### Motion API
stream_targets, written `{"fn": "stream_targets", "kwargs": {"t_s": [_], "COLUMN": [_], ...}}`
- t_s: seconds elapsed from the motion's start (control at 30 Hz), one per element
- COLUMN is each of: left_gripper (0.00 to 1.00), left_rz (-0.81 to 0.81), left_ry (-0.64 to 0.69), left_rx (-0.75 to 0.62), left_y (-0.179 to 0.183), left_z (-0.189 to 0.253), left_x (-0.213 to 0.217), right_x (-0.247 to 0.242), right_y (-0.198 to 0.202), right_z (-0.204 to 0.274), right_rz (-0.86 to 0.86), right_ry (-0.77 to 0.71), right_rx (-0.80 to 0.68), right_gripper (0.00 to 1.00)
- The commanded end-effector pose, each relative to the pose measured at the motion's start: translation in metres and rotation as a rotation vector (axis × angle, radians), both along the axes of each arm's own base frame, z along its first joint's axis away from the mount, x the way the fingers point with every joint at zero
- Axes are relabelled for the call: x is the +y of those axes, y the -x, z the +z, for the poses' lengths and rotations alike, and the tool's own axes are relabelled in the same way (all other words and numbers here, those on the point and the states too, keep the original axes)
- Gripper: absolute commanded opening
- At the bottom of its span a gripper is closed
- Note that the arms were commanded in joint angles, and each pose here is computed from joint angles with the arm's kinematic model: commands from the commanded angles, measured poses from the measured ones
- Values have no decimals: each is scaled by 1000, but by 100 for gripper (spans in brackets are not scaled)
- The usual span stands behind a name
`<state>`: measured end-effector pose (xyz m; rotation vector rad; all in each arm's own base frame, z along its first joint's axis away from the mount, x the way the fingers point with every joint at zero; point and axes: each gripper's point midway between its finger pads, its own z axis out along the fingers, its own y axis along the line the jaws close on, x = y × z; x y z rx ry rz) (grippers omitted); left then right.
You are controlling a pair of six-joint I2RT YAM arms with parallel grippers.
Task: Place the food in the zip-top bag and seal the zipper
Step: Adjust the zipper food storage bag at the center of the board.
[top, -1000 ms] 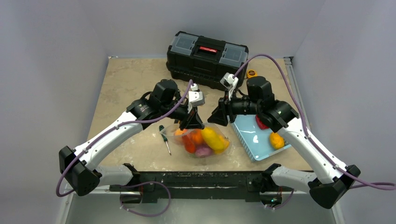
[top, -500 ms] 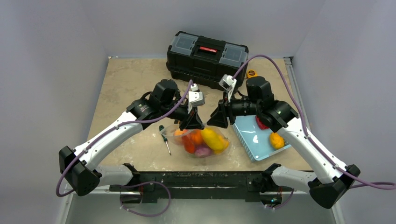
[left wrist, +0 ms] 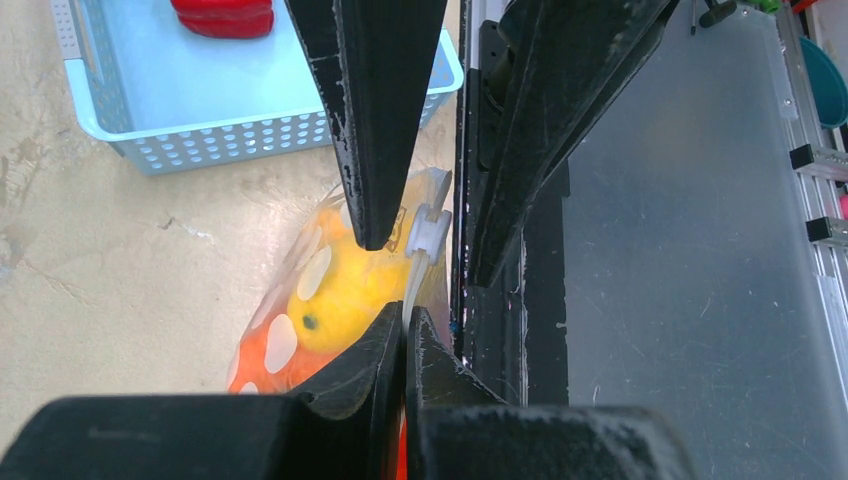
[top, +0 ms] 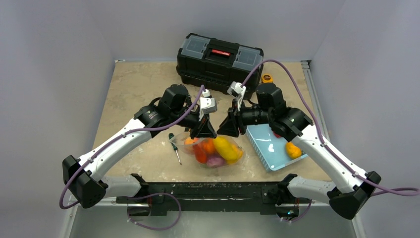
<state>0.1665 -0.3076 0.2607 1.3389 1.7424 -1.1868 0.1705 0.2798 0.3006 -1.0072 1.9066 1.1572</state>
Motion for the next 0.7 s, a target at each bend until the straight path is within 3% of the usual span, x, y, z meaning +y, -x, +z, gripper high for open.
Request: {"fn": "stream_targets", "kwargs": {"t_s": [0.0, 0.1, 0.27, 0.43, 0.67], "left_gripper": [0, 0, 0, 0, 0], "left_rz": [-40, -42, -48, -88, -102], "left_ry": [86, 87, 89, 113, 120], "left_rx": [-59, -58, -55, -38, -30], "left_y": [4, 4, 5, 12, 15], "left_z": [32, 33, 33, 36, 37], "left_x": [-4, -4, -4, -6, -6], "right_x": [1, 1, 5, 9, 15], "right_y": [-4, -3, -1, 8, 9], "right_z": [10, 9, 11, 11, 3], "right_rz": [-15, -15, 2, 68, 86], "right_ry": [-3, 1, -17, -51, -83], "right_rx": [-56, -58, -61, -73, -73], "right_gripper": [34, 31, 14, 5, 3]}}
